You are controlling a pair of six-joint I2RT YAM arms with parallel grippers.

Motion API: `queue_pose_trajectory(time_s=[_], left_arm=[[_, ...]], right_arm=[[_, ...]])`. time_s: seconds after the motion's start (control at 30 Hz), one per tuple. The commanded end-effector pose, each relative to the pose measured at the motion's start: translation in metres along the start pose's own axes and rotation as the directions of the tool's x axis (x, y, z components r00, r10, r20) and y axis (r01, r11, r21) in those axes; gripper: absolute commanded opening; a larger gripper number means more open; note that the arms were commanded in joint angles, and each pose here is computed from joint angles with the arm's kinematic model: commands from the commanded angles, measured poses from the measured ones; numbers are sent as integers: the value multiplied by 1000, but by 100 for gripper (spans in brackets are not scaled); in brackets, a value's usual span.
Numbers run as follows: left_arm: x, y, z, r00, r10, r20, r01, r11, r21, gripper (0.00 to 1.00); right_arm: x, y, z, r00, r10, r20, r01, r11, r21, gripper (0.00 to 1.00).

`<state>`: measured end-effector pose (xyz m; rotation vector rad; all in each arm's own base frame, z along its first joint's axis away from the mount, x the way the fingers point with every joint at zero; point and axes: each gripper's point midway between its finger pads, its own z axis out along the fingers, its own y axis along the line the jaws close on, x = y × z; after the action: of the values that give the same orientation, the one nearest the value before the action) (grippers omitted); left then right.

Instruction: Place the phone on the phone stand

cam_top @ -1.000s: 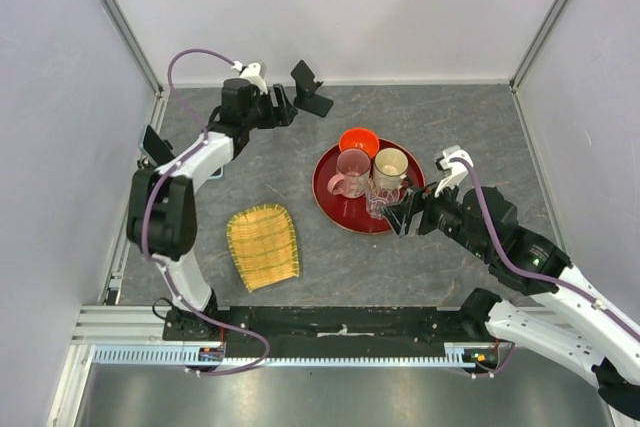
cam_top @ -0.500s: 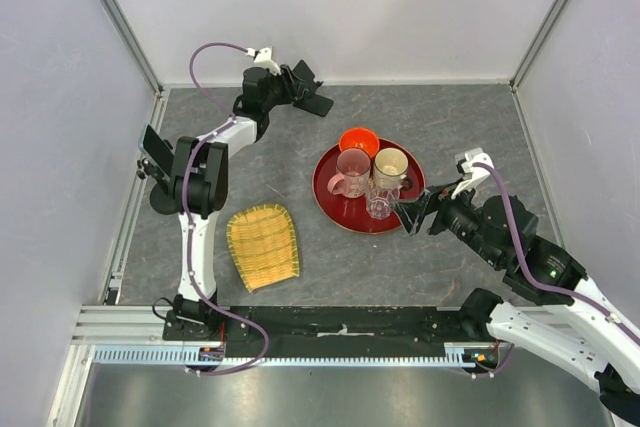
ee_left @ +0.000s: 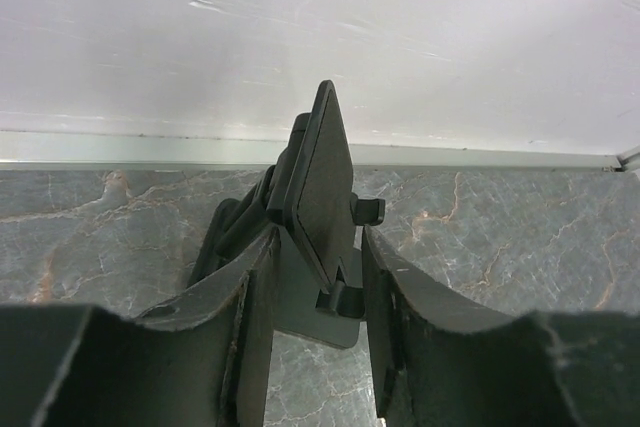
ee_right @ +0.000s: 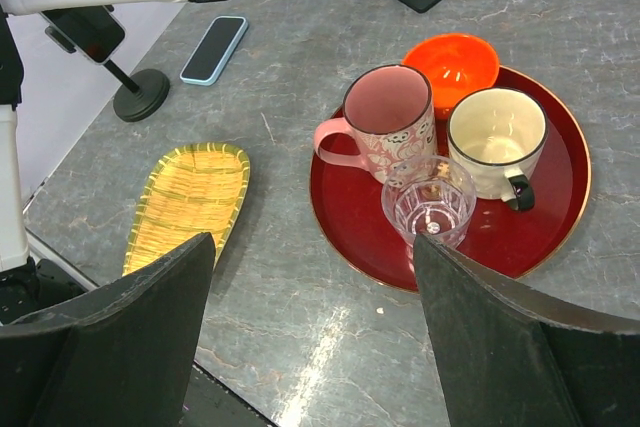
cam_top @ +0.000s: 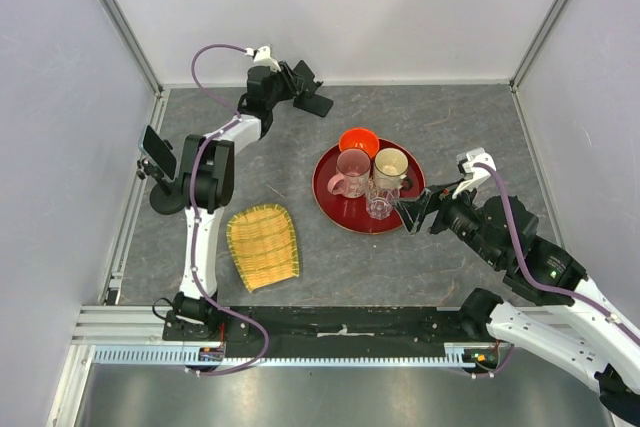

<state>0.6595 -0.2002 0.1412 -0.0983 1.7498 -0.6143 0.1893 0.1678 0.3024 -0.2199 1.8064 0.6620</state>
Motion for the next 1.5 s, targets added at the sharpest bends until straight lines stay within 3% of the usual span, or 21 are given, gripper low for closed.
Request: queue_pose_trajectory(time_s=[0.0, 0.2, 0.27, 0.37, 0.57, 0.6, 0.67, 0.7, 0.87, 0.9, 0.93, 0.97, 1.0, 1.07, 1.1, 1.17, 1.23, 1.27, 1.3, 1.37, 1.47], left_arm=[[-15, -9, 11, 996, -41, 85, 38, 998, 39, 43], [-17, -17, 12, 989, -61, 135, 46, 993, 109, 31], [-15, -15, 13, 988, -58, 140, 44, 994, 104, 12], [-24, -20, 7, 986, -23, 167, 4, 993, 115, 3], [-55, -41, -26, 980, 53, 192, -78, 989, 125, 2], [-81, -56, -41, 972, 63, 227, -96, 985, 140, 2], [-78, -62, -61, 979, 77, 191, -107, 982, 155, 2], [-103, -78, -80, 973, 78, 219, -118, 977, 175, 2], [-98, -102, -152, 990, 72, 118, -98, 968, 229, 2], [-77, -96, -167, 996, 68, 65, -80, 972, 219, 2], [-100, -112, -195, 991, 71, 110, -96, 965, 244, 2], [-102, -115, -211, 991, 75, 109, -100, 963, 250, 2], [-76, -107, -226, 997, 72, 34, -78, 969, 232, 2], [-97, -124, -274, 994, 71, 80, -89, 963, 254, 2], [-78, -116, -290, 998, 66, 16, -68, 972, 226, 2], [-88, -124, -333, 997, 71, 40, -78, 972, 221, 2], [-61, -108, -357, 996, 64, -65, -54, 988, 147, 2], [-70, -111, -379, 998, 61, -31, -56, 988, 141, 2], [-50, -99, -391, 994, 38, -100, -30, 996, 85, 2], [-51, -95, -419, 996, 31, -82, -27, 999, 44, 2], [-39, -58, -449, 997, -2, -74, -10, 987, -160, 2]], right_arm=[[-2, -4, 1, 1000, -16, 13, 16, 1000, 18, 87], [1, -5, 0, 1000, -19, 9, 19, 1000, 21, 88], [1, -6, 0, 1000, -19, 10, 18, 1000, 24, 88], [1, -7, -2, 1000, -21, 9, 20, 999, 24, 88], [3, -6, -8, 1000, -12, 17, 12, 1000, 5, 88], [2, -5, -10, 1000, -12, 21, 12, 1000, -2, 88], [2, -4, -12, 1000, -12, 23, 13, 1000, -14, 88], [2, -4, -14, 1000, -17, 23, 17, 1000, -17, 88], [2, -3, -22, 999, -22, 36, 23, 999, -43, 88], [1, -2, -23, 999, -21, 42, 23, 999, -49, 89], [1, -2, -24, 999, -25, 43, 27, 998, -54, 88], [1, -2, -27, 998, -27, 48, 29, 998, -57, 89], [0, -1, -28, 998, -30, 51, 34, 997, -64, 89], [-1, -1, -32, 998, -31, 63, 36, 997, -73, 89], [-2, 0, -33, 997, -34, 66, 39, 996, -79, 89], [-3, 2, -34, 997, -44, 69, 50, 995, -90, 89], [-4, 4, -35, 996, -49, 69, 56, 993, -101, 89], [-5, 5, -35, 996, -54, 73, 62, 992, -106, 89], [-5, 5, -35, 996, -59, 70, 67, 992, -111, 89], [-5, 7, -35, 995, -67, 73, 76, 990, -119, 89], [-6, 7, -36, 994, -71, 78, 80, 989, -124, 90]])
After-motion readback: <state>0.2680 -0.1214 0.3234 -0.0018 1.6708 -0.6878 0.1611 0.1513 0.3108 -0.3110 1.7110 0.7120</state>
